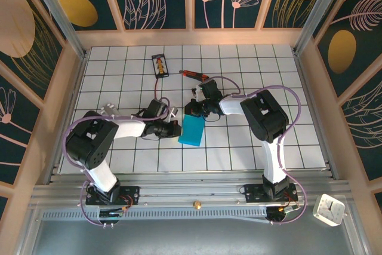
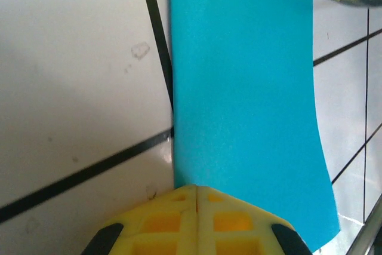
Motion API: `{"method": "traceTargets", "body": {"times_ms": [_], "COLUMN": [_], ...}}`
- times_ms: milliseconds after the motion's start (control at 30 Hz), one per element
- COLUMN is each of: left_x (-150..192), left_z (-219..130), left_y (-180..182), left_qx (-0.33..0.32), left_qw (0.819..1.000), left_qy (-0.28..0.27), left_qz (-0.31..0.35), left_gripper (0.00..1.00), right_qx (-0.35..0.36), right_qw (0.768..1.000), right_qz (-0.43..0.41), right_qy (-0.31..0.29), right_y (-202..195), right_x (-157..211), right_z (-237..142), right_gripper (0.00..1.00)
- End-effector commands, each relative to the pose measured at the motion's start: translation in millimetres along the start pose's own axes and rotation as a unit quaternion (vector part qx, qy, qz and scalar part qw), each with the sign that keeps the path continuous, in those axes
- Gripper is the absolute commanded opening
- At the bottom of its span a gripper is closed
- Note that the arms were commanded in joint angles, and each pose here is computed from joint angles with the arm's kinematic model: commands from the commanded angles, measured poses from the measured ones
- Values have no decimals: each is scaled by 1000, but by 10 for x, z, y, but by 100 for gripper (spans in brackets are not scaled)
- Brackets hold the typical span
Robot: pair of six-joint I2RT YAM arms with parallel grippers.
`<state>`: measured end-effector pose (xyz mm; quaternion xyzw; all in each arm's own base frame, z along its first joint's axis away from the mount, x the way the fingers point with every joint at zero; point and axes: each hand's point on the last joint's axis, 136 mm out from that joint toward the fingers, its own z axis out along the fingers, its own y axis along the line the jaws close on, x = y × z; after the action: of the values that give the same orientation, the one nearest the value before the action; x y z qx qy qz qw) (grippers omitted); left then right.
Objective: Fold a paper plane with a square sheet of paper (pick it up from the middle)
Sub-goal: First fold in half a square sheet of paper at the center of the table.
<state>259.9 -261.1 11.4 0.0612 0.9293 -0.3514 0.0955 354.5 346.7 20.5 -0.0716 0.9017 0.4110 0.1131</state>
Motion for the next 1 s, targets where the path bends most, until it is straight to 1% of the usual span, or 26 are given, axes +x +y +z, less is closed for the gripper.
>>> {"method": "traceTargets", "body": {"times_ms": [0,367,833,900,967], "left_x": [738,948,1226,1225,1116], "left_z": [9,-46,-131,-151,-180], "left_y": [289,211,252,226,86], "left_qx": [-38,-30,-37,-33,-12], "left_qw": [991,991,987,987,990], "left_qy": [113,125,145,145,131], "left_qz": [-53,-46,-56,-53,-41], "left_gripper": [0,0,0,0,0], "right_qx": [86,88,88,86,77], "right_qw": [996,996,996,996,997], "right_qz": [29,28,27,24,18], "right_qy": [24,22,22,23,23], "right_y": [-572,-579,-588,-580,-540], "right_x": [220,211,195,197,178], "right_z": [64,71,72,71,61], "right_gripper": [0,0,0,0,0]}}
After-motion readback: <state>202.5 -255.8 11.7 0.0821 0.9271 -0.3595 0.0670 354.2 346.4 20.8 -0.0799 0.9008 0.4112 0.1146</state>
